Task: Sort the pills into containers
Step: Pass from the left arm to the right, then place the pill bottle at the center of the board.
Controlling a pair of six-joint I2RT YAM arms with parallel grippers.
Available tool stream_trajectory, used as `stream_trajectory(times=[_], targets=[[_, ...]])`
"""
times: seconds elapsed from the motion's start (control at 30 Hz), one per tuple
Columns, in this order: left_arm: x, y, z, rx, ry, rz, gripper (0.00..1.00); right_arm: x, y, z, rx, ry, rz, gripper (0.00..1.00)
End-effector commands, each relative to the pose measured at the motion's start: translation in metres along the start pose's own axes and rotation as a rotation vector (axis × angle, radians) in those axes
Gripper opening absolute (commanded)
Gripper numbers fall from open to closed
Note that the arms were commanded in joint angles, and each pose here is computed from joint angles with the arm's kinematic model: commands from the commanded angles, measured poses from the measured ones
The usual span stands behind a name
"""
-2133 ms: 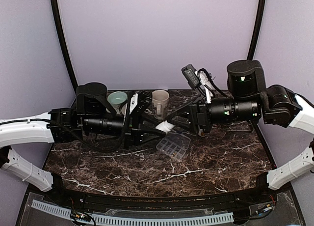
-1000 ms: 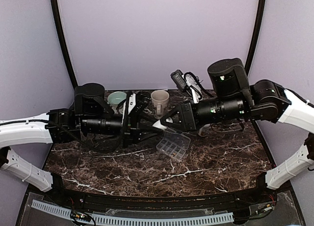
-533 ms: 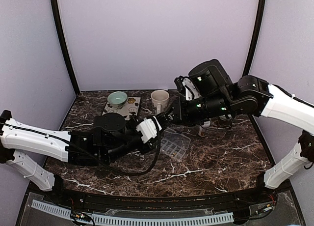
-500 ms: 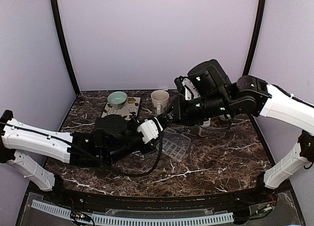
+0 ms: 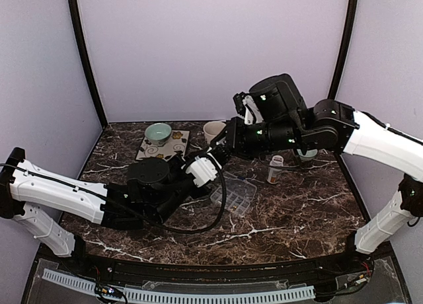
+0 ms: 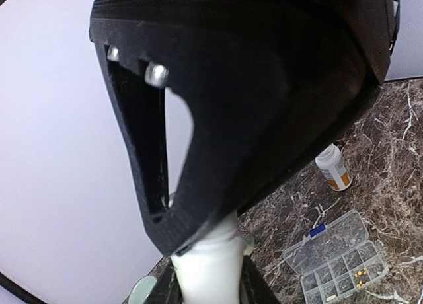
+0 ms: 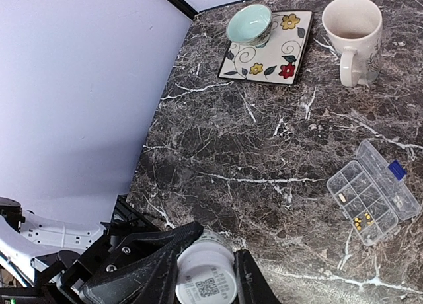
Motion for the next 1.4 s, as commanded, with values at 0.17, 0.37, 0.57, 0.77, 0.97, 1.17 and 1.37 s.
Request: stream_trajectory(times=[0.17,0.37,0.57,0.77,0.97,1.17,1.37], targets=[[0.057,0.025,0.024,-0.072,-0.217,0.248,0.62,-0.022,0.008,-0.017,0.036,0.075,0.072,0.0],[0.039,0.031,0.036,-0.086,-0.153,0.291,0.7,-0.011,-0.006,-0.011,-0.018,0.02,0.092,0.0],[0.025,0.049,0.046,-0.023,-0.113,0.34,0.71,-0.001,-0.039,-0.006,-0.151,-0.033,0.125,0.0],[0.011,0.056,0.05,0.025,-0.069,0.389,0.72,0.013,-0.093,0.01,-0.435,-0.099,0.199,0.0],[-0.003,0.06,0.045,0.031,-0.014,0.433,0.72,0.02,-0.143,0.038,-0.654,-0.152,0.199,0.0],[-0.029,0.077,0.034,0.025,0.075,0.581,0.72,0.02,-0.19,0.064,-0.828,-0.167,0.158,0.0],[-0.043,0.077,0.034,0.036,0.111,0.594,0.72,0.01,-0.234,0.073,-0.942,-0.151,0.1,0.0]])
Point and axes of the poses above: each gripper's point midway between its finger pads, its own z axis back along the fingers, its own y axis along the line the jaws close on, x = y × z, the point moved 4 cm from there along z, back along the fingers, and after that the axes turned 5 degrees about z, right-handed, at the moved point
